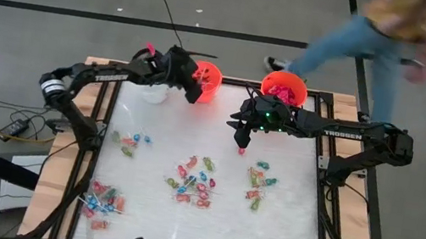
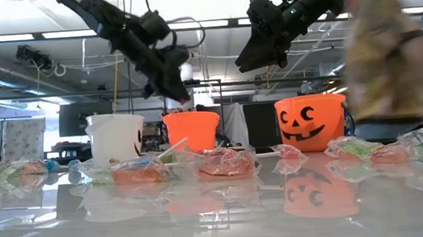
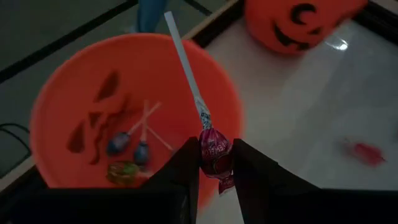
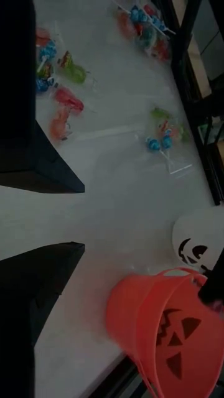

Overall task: Sort candy by brand, put in halloween buckets
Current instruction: Put the red lollipop into the left orange bucket, then put the blue lollipop into the left orange bucket

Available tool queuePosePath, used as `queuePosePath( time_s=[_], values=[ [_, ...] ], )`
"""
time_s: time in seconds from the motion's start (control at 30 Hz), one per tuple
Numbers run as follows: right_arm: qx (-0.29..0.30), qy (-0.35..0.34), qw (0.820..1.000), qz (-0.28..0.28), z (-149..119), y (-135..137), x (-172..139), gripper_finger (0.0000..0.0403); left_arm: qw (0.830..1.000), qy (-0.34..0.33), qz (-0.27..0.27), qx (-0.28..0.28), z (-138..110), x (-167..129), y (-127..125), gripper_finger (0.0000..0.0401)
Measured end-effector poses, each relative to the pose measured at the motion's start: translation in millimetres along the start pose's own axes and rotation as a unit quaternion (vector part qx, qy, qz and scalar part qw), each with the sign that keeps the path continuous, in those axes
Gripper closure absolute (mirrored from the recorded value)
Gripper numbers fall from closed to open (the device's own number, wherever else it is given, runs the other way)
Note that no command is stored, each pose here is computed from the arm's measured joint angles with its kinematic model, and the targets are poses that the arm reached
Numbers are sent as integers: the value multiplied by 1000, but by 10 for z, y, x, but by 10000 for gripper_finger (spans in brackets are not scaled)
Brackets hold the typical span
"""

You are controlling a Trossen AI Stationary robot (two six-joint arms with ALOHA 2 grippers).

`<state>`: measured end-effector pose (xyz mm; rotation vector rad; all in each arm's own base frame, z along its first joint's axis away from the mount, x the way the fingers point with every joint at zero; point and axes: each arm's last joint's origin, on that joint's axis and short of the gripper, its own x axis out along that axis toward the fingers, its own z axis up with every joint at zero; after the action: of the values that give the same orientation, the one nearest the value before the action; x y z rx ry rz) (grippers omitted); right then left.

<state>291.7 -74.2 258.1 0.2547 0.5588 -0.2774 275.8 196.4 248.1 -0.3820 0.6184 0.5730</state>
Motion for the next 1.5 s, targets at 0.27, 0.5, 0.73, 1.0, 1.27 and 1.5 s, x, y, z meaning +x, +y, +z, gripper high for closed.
queuePosePath(
  time_s=[0.27,0.5,0.73,1.0,1.27,1.5],
  values=[
    [0,0,1000,-2,2,-9,0,253,999,45,8,-11,82,352,221,320],
    [-1,0,1000,-1,2,-9,0,253,994,106,15,-11,156,640,248,313],
    [-10,0,1000,-2,1,-9,0,253,992,120,30,14,284,591,220,275],
    [-14,0,1000,-1,0,-9,1,253,984,150,70,61,371,230,65,245],
    [-16,9,1000,-3,-16,-16,1,253,981,108,109,114,444,-164,-338,245],
    [-14,9,1000,-4,-16,-18,1,253,979,123,99,128,381,-488,-502,244]
  ],
)
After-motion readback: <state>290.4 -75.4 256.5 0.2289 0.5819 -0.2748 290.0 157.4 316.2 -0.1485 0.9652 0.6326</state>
